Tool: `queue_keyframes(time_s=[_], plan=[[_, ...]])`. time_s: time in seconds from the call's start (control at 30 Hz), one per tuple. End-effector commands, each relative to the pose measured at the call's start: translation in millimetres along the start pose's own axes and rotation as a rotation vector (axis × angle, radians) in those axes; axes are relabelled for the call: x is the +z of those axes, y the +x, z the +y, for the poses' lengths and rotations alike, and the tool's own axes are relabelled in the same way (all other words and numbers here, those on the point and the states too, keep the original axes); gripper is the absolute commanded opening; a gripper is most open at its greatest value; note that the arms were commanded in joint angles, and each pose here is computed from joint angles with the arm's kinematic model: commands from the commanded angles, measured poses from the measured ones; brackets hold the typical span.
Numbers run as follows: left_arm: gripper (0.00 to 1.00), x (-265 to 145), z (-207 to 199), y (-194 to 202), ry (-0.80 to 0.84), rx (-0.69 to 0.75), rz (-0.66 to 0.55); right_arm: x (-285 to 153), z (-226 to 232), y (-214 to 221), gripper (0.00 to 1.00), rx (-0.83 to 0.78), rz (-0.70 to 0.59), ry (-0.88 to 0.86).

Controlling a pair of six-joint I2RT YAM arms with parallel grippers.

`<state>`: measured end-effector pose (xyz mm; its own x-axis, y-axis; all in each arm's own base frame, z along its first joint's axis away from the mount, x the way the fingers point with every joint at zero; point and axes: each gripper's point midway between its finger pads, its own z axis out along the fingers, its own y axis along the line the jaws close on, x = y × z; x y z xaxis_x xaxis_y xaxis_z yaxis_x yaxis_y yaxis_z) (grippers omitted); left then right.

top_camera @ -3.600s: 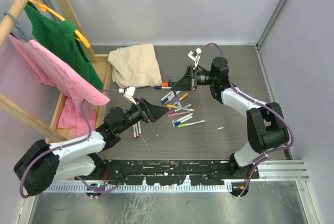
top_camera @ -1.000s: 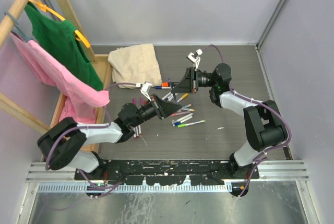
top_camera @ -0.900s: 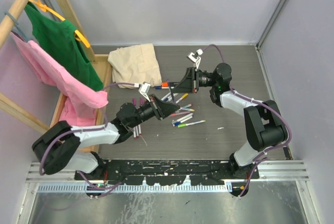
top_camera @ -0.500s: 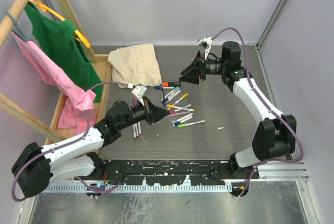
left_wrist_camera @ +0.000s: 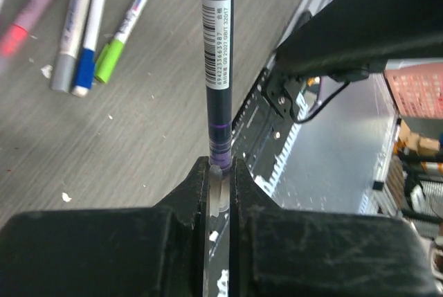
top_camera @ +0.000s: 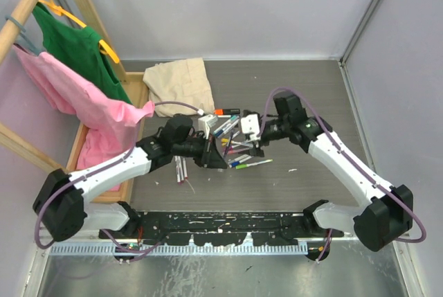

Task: Open the pen caps
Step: Pick up the pen from the center of the board.

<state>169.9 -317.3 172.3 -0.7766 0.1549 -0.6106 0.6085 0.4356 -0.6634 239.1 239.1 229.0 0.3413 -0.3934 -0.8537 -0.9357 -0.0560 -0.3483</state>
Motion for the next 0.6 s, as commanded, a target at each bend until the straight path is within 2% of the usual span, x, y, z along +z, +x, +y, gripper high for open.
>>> queue_keyframes(time_s=[0.0,0.2,0.33,0.47,0.57], plan=[[0.00,3.6,-14.6,16.7,0.104,-0.019,0.172,11.6,1.9,9.5,0.86,-0.274,0.112,-0.021],[0.00,12.8,-12.2,23.6,0.134,-0.046,0.235,28.0,27.8,17.2,0.79,-0.377,0.159,-0.121],[0.00,13.6,-14.6,24.6,0.153,-0.039,0.262,40.4,43.4,33.3,0.73,-0.452,0.239,-0.183],[0.00,13.4,-14.2,26.8,0.156,-0.031,0.279,47.0,51.8,43.9,0.64,-0.503,0.297,-0.220],[0.00,14.3,-13.4,28.8,0.160,-0.032,0.292,50.9,56.4,46.9,0.52,-0.547,0.314,-0.243]])
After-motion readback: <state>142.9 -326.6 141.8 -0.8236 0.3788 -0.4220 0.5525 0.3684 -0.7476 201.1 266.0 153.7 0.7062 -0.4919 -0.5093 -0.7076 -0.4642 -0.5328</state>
